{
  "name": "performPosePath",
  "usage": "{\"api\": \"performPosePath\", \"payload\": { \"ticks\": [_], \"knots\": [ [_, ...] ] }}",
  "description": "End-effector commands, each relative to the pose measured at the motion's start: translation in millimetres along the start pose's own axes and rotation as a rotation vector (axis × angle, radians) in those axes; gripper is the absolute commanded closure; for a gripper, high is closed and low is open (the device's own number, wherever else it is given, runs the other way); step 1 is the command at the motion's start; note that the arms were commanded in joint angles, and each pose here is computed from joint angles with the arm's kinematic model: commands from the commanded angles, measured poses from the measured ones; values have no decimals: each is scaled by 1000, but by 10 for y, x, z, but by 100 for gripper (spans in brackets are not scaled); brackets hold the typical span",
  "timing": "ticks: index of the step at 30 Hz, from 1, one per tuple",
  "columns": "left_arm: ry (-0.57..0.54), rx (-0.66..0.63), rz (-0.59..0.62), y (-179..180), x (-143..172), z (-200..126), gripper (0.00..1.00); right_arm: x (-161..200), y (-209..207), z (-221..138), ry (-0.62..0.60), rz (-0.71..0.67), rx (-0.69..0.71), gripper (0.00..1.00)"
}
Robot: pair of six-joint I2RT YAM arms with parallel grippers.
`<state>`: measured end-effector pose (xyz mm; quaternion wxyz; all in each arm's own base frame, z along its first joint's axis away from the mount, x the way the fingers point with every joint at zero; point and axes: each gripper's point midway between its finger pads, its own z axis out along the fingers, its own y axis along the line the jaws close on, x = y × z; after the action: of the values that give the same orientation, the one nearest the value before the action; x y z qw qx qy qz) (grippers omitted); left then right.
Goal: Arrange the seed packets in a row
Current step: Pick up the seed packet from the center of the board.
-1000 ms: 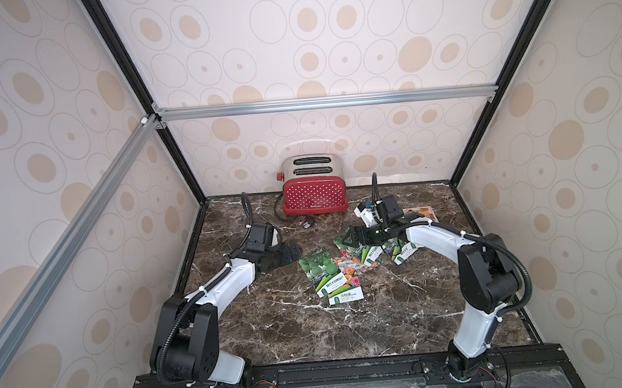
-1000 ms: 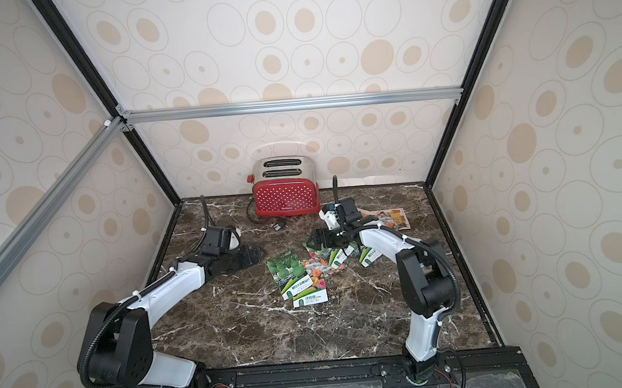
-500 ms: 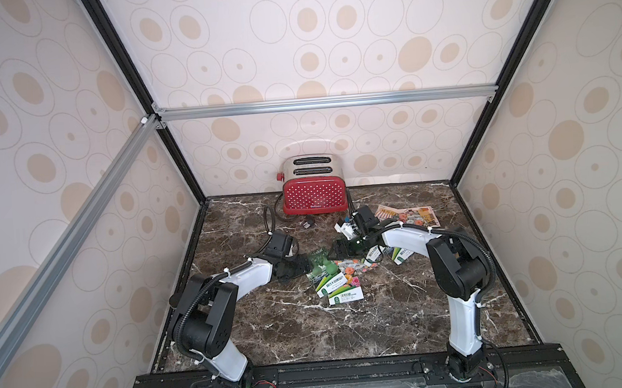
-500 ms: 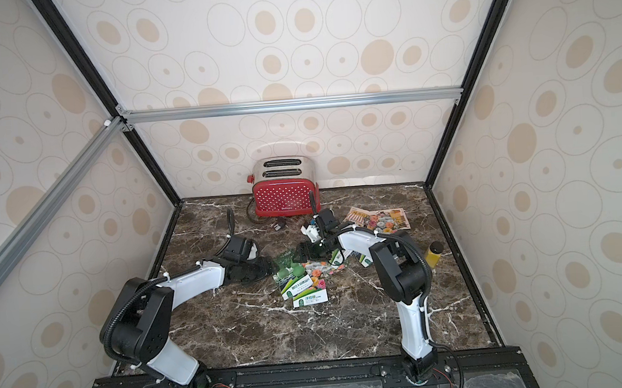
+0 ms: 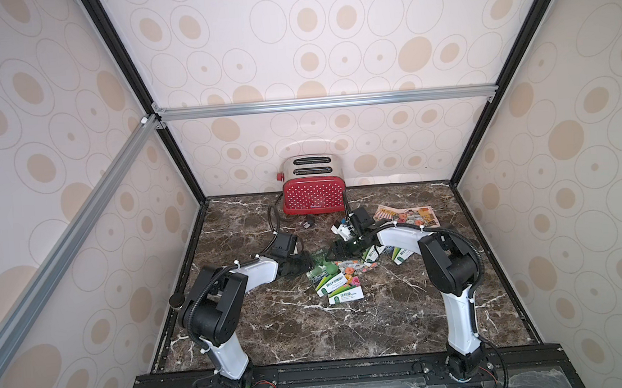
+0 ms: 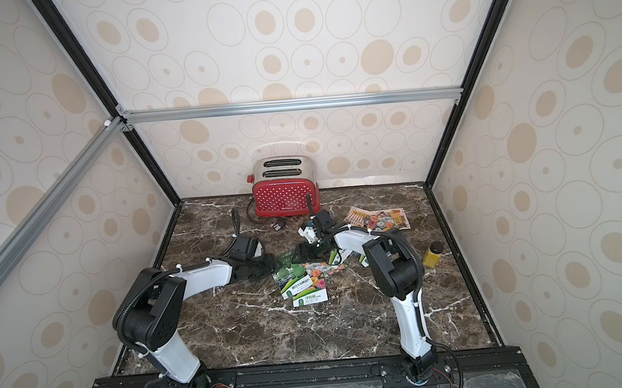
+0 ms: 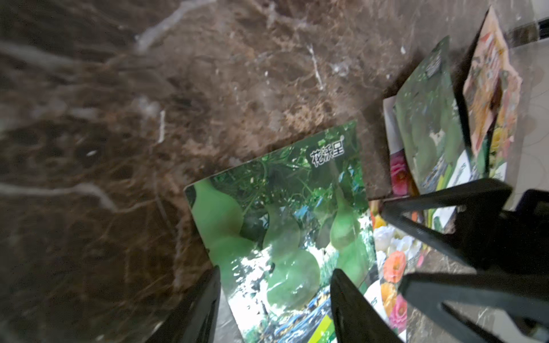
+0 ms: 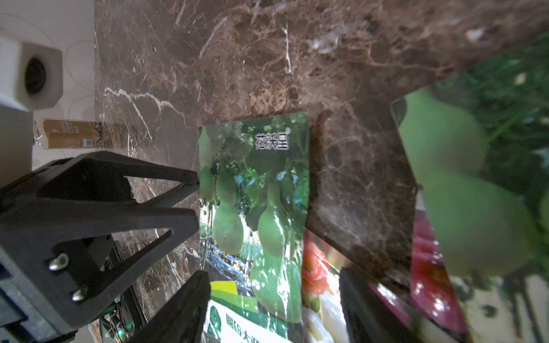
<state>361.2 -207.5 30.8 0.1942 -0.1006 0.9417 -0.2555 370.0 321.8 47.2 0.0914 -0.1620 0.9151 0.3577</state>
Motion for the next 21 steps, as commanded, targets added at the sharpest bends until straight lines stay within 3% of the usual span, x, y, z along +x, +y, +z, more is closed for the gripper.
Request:
{"api": "performPosePath", "payload": {
  "ticks": [1,8,12,17,21],
  "knots": [
    [132,-120,-23,305,413,254,41,42,65,29,13,-9,-16,29],
    [158,-138,-31,347,552,391,42,163,75,133,31,16,-32,44],
    [150,-147,-30,372,566,363,43,176,50,136,14,27,-25,62],
    [56,-96,-19,222,388,204,34,119,124,86,6,5,-38,80],
    [-41,-26,28,-31,144,-122,27,33,304,24,7,-24,-99,97]
  ]
}}
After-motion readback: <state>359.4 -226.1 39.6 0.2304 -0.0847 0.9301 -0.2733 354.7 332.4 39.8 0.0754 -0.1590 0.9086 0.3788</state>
